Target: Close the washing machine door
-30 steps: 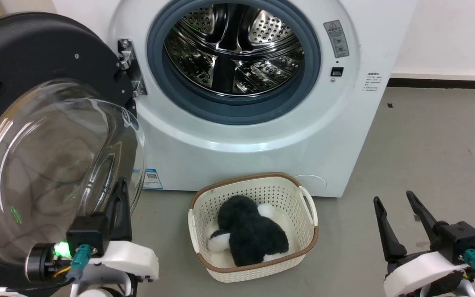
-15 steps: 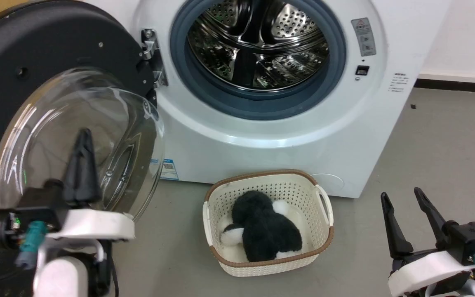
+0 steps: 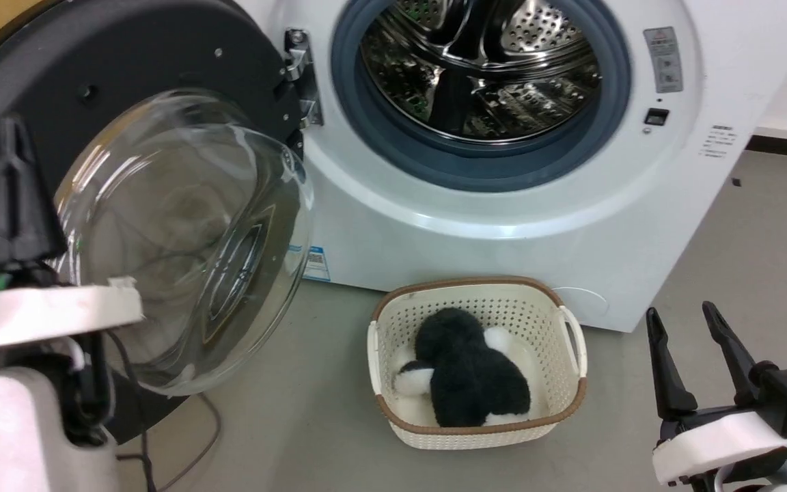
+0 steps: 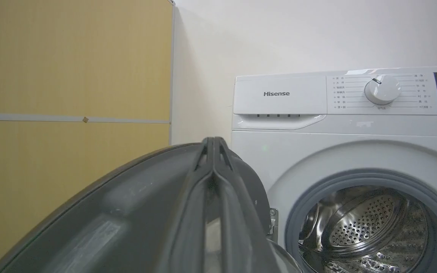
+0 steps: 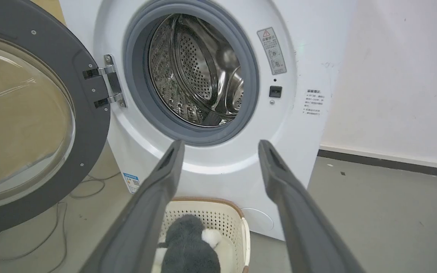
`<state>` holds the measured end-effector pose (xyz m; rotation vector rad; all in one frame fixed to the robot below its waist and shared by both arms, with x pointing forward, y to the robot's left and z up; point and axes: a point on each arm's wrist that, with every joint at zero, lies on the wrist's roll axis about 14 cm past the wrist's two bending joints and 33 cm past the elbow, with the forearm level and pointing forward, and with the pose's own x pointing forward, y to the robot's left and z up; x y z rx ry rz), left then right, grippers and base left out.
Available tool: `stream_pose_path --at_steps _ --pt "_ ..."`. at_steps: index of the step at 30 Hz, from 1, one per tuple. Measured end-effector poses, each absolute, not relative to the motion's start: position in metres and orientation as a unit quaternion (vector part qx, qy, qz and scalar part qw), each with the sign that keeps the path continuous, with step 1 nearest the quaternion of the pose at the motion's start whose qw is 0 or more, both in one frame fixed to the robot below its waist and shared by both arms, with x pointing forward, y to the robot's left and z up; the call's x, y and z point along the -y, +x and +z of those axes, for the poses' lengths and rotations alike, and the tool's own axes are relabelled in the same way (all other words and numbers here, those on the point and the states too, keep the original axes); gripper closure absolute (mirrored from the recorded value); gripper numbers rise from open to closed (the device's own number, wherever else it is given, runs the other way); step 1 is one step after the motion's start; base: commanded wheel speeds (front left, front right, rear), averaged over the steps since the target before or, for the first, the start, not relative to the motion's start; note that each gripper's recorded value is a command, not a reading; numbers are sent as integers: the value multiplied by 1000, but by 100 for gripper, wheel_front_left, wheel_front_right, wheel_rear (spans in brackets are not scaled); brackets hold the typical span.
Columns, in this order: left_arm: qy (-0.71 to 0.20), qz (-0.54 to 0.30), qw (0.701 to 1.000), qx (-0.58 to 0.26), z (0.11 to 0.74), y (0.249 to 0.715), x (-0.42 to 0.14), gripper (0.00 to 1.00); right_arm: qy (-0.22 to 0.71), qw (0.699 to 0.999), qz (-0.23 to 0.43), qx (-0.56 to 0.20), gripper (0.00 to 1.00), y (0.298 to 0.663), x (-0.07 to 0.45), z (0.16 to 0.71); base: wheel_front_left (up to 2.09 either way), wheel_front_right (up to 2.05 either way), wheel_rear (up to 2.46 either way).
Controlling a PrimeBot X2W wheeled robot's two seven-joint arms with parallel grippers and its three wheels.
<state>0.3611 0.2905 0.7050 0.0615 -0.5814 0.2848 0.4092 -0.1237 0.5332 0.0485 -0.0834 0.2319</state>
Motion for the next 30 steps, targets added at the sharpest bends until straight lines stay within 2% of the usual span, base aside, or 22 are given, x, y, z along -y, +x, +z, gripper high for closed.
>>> stream_pose_path --at_steps 8,19,30 --pt "32 185 922 339 740 339 -331 100 33 989 135 45 0 417 109 532 0 0 0" --pt "13 243 903 354 747 308 -395 100 42 986 152 49 0 427 95 529 0 0 0" --pt "-110 323 890 302 703 282 -475 100 54 982 171 57 0 438 78 529 0 0 0"
